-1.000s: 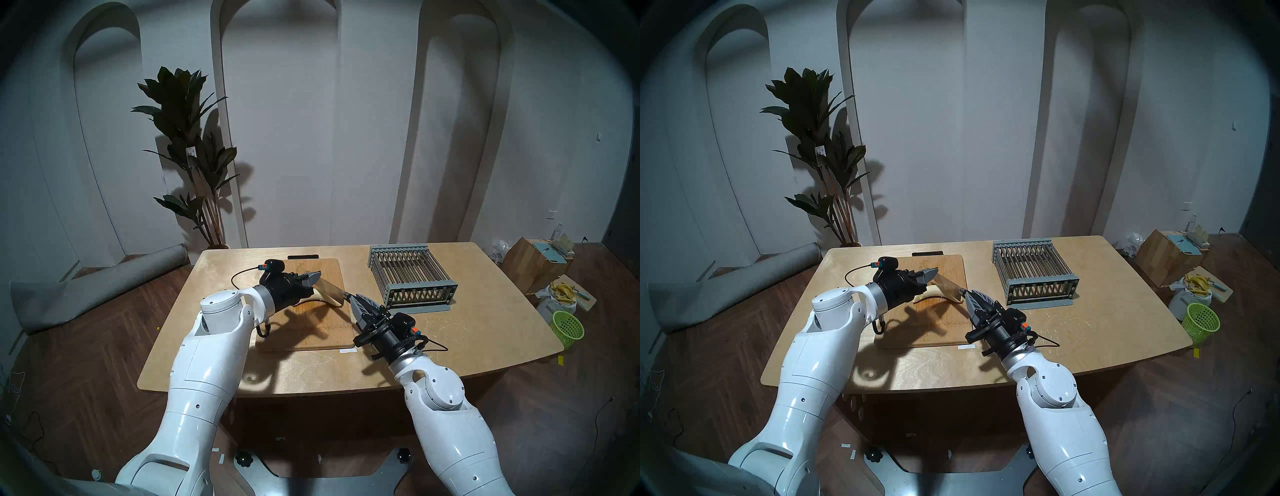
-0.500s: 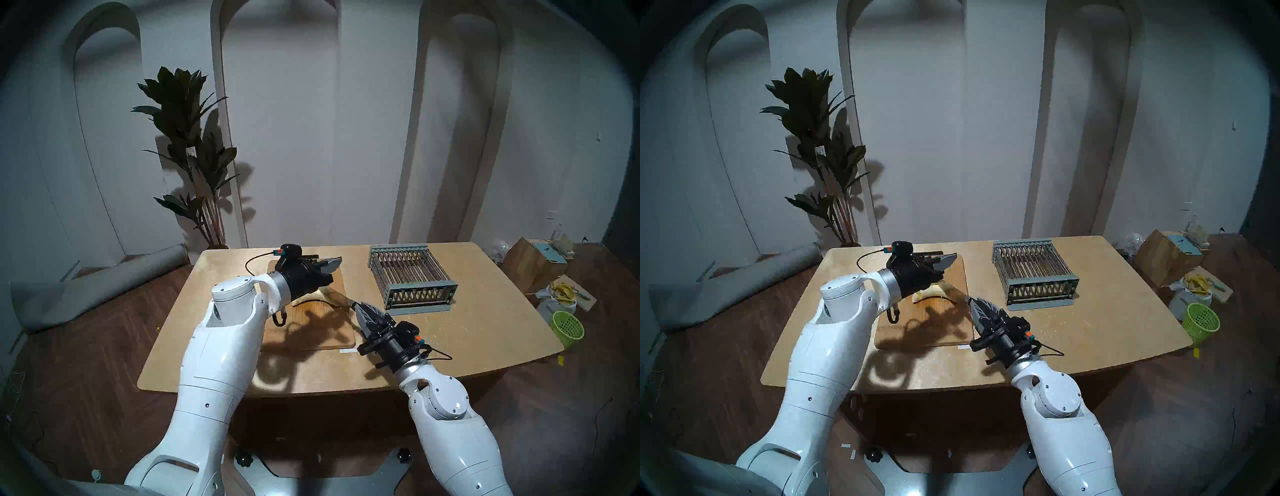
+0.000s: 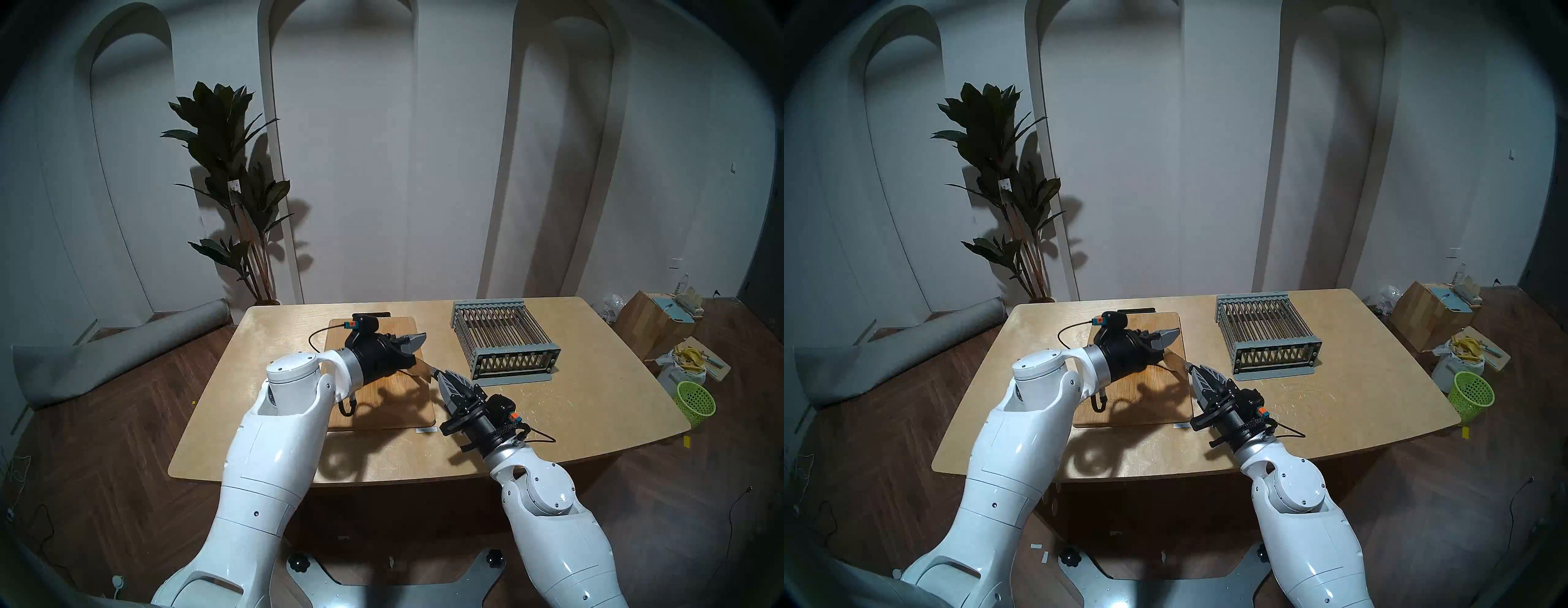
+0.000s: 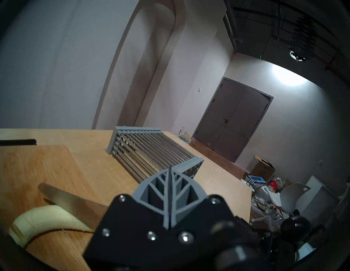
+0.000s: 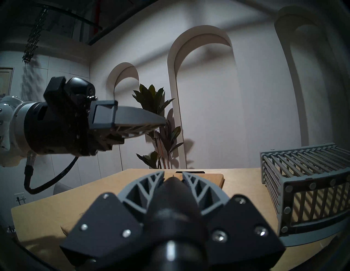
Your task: Cut the banana into four pieces on the cutting board
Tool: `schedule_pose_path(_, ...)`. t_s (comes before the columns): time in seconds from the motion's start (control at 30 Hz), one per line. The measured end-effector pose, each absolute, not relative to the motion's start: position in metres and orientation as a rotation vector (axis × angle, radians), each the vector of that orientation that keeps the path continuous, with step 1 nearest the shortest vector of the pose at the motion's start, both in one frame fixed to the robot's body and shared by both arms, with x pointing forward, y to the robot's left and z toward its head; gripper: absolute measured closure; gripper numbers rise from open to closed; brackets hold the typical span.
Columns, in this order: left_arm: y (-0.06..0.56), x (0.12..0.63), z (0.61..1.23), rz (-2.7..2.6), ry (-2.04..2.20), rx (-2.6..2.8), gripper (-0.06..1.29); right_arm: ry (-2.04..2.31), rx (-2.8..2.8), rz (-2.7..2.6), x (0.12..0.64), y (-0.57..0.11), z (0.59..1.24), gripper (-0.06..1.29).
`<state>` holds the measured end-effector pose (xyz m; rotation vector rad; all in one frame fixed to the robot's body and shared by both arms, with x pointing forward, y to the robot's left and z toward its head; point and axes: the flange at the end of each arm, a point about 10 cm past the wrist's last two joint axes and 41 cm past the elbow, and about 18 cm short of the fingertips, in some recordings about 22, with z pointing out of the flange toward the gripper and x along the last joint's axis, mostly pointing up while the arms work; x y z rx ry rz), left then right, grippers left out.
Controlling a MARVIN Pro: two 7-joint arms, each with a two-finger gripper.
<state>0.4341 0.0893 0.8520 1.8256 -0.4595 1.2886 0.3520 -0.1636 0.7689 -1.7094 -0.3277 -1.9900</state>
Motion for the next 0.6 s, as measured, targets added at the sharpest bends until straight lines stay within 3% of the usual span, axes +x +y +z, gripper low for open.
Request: schedule_pose_path(0.6,0.084,0.448,0.863,1.33,-0.465,1.831,1.26,-0.341,-1.691,-1.958,0.351,-0.151,0.766,0.93)
